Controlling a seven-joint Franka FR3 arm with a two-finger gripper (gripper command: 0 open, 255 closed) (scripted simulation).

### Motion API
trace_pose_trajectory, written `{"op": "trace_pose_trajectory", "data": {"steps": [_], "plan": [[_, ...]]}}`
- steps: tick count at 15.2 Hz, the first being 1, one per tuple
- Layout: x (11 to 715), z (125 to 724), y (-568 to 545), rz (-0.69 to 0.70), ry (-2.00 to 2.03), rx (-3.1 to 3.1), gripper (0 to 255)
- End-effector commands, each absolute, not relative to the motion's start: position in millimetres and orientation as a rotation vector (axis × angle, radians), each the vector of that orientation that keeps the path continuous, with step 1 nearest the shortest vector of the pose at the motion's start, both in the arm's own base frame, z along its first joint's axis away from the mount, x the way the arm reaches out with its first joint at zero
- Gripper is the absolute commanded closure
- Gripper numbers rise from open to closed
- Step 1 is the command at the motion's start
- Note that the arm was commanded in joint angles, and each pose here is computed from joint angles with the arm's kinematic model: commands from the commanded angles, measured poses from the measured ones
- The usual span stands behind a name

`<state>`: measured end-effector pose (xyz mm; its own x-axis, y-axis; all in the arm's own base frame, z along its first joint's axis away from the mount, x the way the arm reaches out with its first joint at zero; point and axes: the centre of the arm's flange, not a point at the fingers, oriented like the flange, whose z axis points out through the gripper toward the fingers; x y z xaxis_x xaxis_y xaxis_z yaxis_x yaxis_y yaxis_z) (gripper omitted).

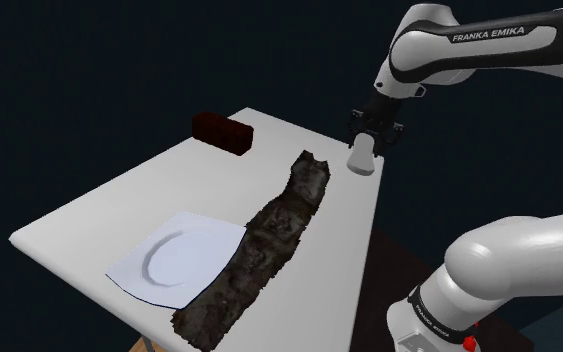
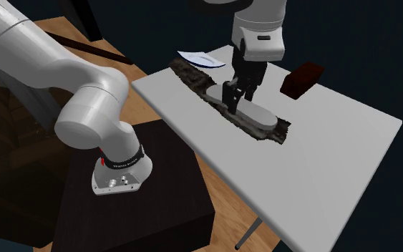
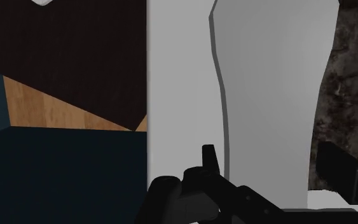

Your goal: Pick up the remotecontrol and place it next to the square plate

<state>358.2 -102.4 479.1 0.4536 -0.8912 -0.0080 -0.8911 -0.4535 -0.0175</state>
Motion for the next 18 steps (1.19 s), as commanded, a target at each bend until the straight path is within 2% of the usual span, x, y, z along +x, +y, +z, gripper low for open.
{"op": "trace_pose_trajectory", "data": {"steps": [1, 18], "plan": [[366.7, 481.1, -80.2, -0.003, 1.633, -2.661, 255], [465.1, 482.0, 121.5, -0.003, 1.633, -2.661, 255]]}}
